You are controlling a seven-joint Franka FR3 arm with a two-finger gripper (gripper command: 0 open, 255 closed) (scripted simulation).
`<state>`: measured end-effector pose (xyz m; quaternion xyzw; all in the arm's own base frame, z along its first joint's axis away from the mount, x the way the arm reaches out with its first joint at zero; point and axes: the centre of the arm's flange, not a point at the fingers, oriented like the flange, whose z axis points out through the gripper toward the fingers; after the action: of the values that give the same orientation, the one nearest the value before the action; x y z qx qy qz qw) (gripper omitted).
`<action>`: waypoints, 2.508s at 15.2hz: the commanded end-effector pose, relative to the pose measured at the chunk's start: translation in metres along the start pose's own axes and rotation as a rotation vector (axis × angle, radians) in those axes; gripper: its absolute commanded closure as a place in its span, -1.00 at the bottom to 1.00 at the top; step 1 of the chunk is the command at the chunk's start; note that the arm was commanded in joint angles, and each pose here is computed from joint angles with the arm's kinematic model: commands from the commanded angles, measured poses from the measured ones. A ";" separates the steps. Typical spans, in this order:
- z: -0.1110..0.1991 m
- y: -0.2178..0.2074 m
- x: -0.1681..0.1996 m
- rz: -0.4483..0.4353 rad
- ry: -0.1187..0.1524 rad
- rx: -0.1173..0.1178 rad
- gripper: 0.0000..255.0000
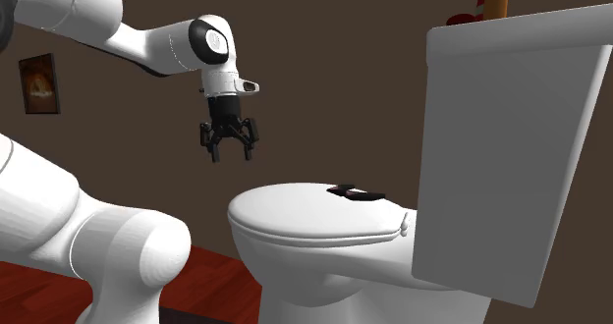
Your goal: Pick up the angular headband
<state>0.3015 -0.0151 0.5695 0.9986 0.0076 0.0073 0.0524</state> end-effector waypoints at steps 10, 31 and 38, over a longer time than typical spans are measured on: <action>0.036 0.084 0.079 0.019 0.011 0.030 -1.00; 0.126 0.242 0.225 0.056 0.033 0.086 -1.00; 0.150 0.239 0.225 0.056 0.033 0.086 1.00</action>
<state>0.5318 -0.2653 0.4496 0.9995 -0.0193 0.0247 0.0093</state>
